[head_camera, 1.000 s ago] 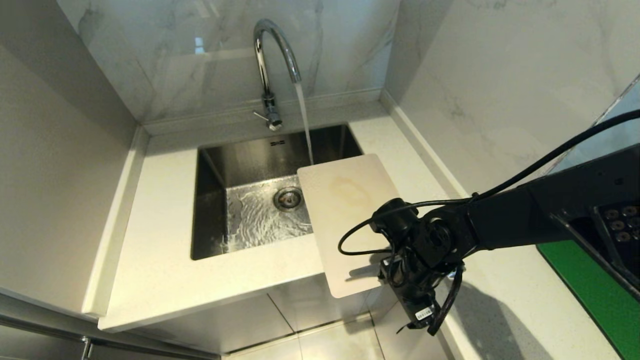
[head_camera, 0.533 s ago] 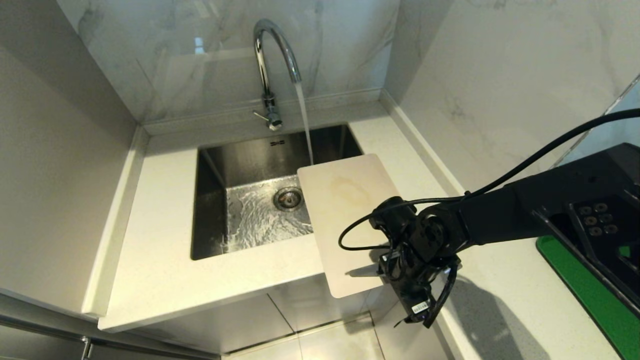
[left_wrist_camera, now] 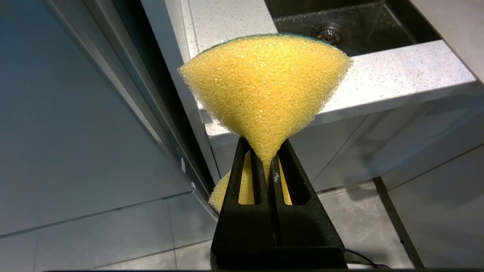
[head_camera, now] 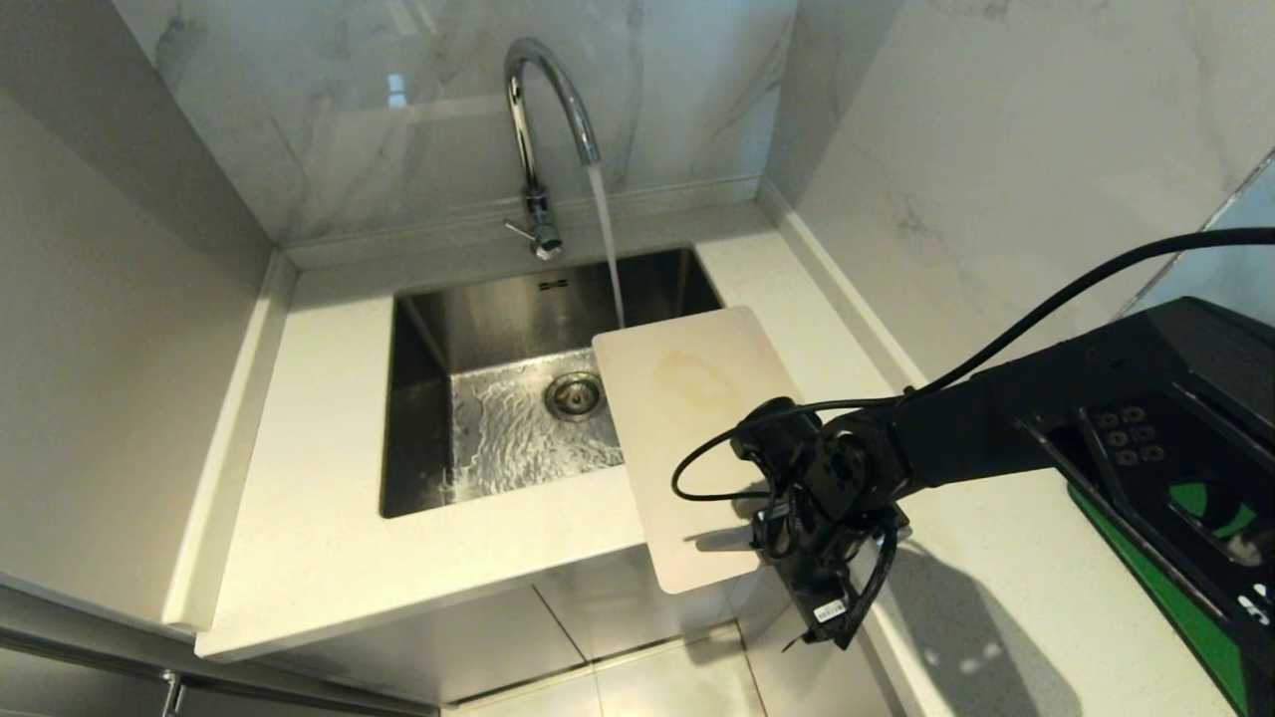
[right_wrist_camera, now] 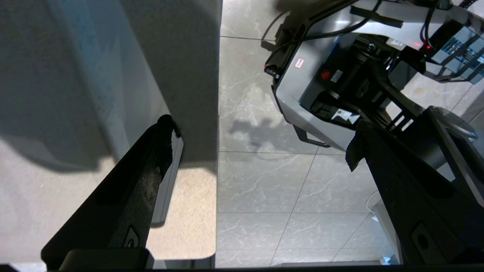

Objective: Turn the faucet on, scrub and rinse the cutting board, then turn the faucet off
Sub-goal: Pick up the cutting board

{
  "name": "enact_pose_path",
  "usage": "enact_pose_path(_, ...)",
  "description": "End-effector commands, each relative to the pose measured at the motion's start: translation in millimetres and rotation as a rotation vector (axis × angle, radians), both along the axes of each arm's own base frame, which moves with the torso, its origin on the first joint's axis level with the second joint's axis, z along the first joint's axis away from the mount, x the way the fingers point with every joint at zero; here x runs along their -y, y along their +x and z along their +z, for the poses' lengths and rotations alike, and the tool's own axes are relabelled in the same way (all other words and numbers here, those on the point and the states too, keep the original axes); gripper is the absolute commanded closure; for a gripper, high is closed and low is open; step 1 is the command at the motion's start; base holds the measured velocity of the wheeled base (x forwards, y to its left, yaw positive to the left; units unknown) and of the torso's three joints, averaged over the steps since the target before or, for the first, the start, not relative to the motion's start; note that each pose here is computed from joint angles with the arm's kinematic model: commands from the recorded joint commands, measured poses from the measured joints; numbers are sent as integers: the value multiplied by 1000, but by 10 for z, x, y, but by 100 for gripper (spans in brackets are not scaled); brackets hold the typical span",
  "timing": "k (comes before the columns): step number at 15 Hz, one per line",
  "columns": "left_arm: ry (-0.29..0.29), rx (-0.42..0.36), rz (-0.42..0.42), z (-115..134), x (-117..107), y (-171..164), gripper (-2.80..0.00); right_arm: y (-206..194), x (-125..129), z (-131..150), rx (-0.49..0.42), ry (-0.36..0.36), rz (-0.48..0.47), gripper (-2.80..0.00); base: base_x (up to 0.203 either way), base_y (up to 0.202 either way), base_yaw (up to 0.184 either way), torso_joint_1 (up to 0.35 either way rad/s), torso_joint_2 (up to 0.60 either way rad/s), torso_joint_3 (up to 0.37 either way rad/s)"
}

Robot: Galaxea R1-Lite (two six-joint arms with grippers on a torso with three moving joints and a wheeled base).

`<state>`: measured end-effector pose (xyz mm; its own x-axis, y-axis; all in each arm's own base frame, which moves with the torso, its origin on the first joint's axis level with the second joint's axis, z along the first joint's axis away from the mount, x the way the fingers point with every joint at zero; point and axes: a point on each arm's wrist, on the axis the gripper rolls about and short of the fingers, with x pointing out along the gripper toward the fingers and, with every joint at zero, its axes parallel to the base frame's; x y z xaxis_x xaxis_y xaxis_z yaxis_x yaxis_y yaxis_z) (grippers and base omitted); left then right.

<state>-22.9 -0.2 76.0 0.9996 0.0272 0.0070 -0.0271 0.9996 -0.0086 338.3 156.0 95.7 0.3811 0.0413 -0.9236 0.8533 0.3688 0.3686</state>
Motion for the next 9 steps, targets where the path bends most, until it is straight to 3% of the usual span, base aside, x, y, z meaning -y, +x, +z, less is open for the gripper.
enact_pose_path(1, 0, 2, 0, -4, 0, -1, 0, 40, -9, -78, -16, -6, -9, -280, 0, 0, 0, 0, 0, 0)
enact_pose_path(9, -1, 4, 0, 0, 0, -3, 0, 183, -69, -312, -51, -22, -9, -280, 0, 0, 0, 0, 0, 0)
